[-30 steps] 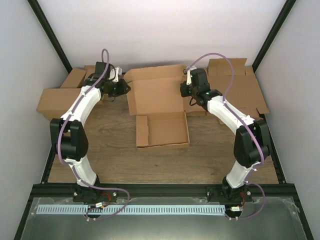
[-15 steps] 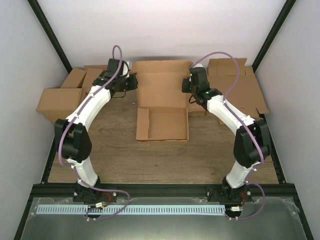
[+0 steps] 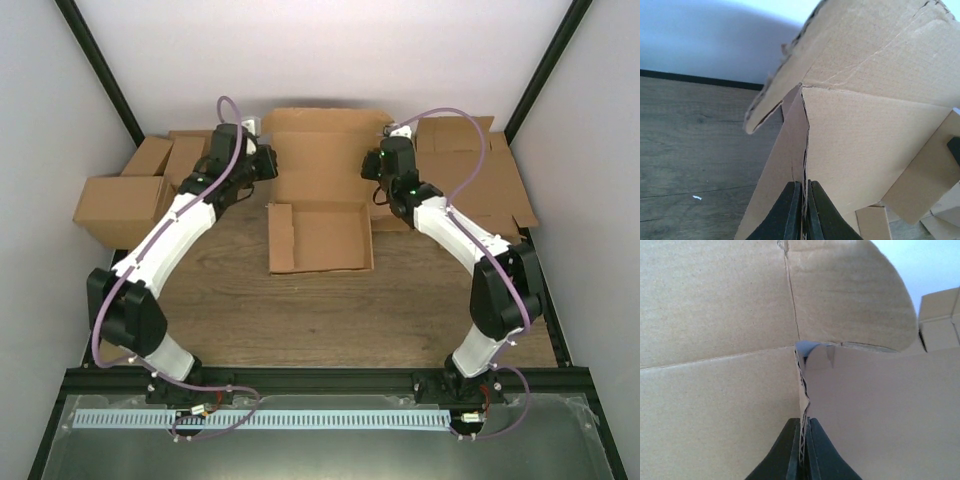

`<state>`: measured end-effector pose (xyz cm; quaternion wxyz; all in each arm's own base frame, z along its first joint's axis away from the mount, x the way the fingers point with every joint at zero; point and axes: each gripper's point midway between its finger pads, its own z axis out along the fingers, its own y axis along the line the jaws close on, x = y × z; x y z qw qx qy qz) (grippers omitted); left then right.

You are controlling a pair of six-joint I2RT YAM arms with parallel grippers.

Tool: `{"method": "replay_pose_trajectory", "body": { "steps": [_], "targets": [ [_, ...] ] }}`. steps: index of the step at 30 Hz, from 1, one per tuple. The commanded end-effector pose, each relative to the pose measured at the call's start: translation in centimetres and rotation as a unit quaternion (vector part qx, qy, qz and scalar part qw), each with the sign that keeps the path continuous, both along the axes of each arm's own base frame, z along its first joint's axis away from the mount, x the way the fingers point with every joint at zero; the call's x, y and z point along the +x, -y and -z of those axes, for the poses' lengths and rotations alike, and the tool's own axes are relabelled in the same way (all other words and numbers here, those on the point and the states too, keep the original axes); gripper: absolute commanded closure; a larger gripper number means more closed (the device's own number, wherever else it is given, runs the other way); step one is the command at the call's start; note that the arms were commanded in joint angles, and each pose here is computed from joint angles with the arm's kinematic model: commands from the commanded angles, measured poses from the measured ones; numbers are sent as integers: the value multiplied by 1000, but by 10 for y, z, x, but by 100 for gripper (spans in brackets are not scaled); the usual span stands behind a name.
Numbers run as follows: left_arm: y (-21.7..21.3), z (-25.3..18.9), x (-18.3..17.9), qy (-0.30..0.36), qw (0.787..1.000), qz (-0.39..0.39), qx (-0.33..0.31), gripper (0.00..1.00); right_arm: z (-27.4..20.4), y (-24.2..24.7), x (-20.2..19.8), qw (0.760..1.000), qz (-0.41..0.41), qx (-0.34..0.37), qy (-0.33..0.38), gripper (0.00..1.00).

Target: Fold the paper box

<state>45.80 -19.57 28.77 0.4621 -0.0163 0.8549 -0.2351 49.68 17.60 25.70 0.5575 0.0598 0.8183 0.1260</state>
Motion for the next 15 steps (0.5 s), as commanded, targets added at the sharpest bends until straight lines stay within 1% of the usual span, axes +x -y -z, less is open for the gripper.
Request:
{"method": "replay_pose_trajectory", "body": {
  "steps": [1,3,6,11,15],
  "targets": [
    [-2,-40,-25,35,999,4,-18,96,-71,-40,-28,994,-66,62,65,99],
    [-11,-43,-35,40,999,-11,-18,96,-76,-48,-39,992,-77,54,83,99],
    [-24,-40,-42,58,997,-35,-23,96,-76,-53,-38,990,-80,53,104,99],
    [-29,-25,-32,80,996,-48,-9,96,-72,-66,-17,987,-89,34,131,99],
    [-27,-2,-21,74,996,-49,-6,96,-59,-69,-3,987,-76,36,140,99]
  ]
}}
